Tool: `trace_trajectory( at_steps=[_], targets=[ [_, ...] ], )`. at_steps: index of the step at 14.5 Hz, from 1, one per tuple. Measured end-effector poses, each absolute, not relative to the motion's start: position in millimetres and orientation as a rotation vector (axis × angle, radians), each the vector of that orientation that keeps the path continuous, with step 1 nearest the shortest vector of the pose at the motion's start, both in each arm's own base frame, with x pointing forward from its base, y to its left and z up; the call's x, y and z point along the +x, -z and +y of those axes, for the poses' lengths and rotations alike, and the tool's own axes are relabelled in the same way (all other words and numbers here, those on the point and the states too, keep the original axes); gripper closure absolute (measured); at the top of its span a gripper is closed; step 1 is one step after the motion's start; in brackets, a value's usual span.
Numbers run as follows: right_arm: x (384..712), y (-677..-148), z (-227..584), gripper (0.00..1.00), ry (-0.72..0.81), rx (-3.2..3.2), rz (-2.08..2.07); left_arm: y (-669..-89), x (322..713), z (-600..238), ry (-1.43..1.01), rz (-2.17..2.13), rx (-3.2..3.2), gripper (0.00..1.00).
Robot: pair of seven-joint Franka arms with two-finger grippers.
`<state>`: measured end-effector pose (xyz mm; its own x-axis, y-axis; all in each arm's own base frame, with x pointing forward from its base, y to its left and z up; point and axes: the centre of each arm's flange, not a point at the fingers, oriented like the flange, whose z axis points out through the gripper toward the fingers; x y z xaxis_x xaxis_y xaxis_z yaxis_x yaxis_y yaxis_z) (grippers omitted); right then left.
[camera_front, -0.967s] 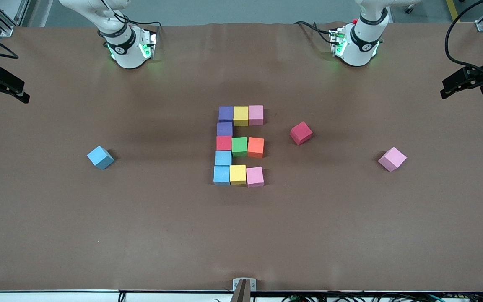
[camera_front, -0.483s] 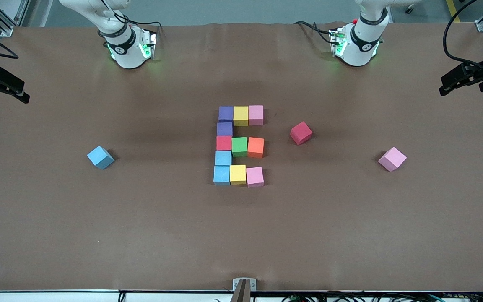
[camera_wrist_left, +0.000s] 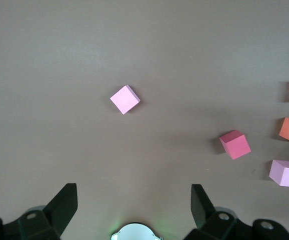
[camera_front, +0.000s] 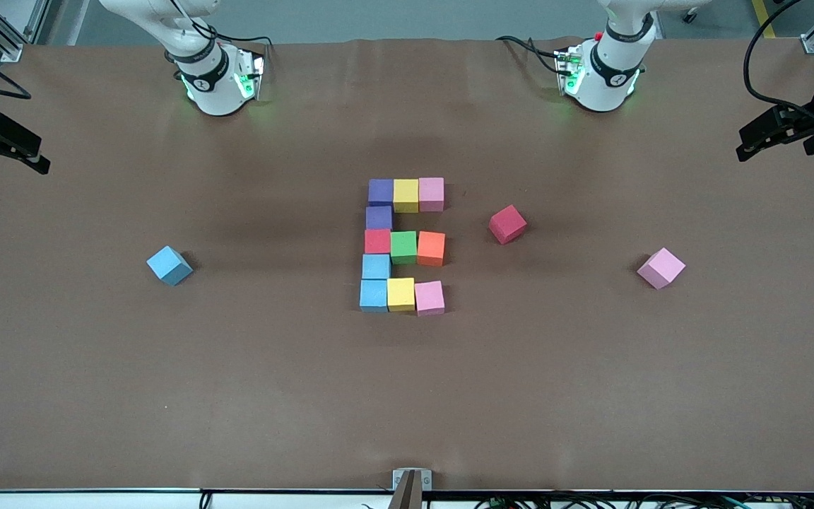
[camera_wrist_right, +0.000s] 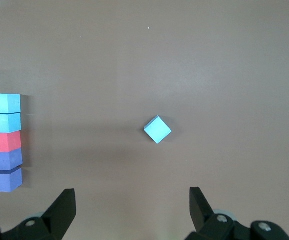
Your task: Arrange 11 blocks into digit 3
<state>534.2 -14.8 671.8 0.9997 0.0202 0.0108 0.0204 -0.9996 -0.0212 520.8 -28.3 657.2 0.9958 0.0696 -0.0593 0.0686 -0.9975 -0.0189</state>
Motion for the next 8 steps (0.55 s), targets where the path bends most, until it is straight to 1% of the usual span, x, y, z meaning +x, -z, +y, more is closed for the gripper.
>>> trace_trajectory(
  at_steps=[8],
  targets=[
    [534, -672, -15, 0.0, 0.016, -3.12, -0.032, -654, 520, -44, -0.1, -0.09, -3.136, 0.0]
  ],
)
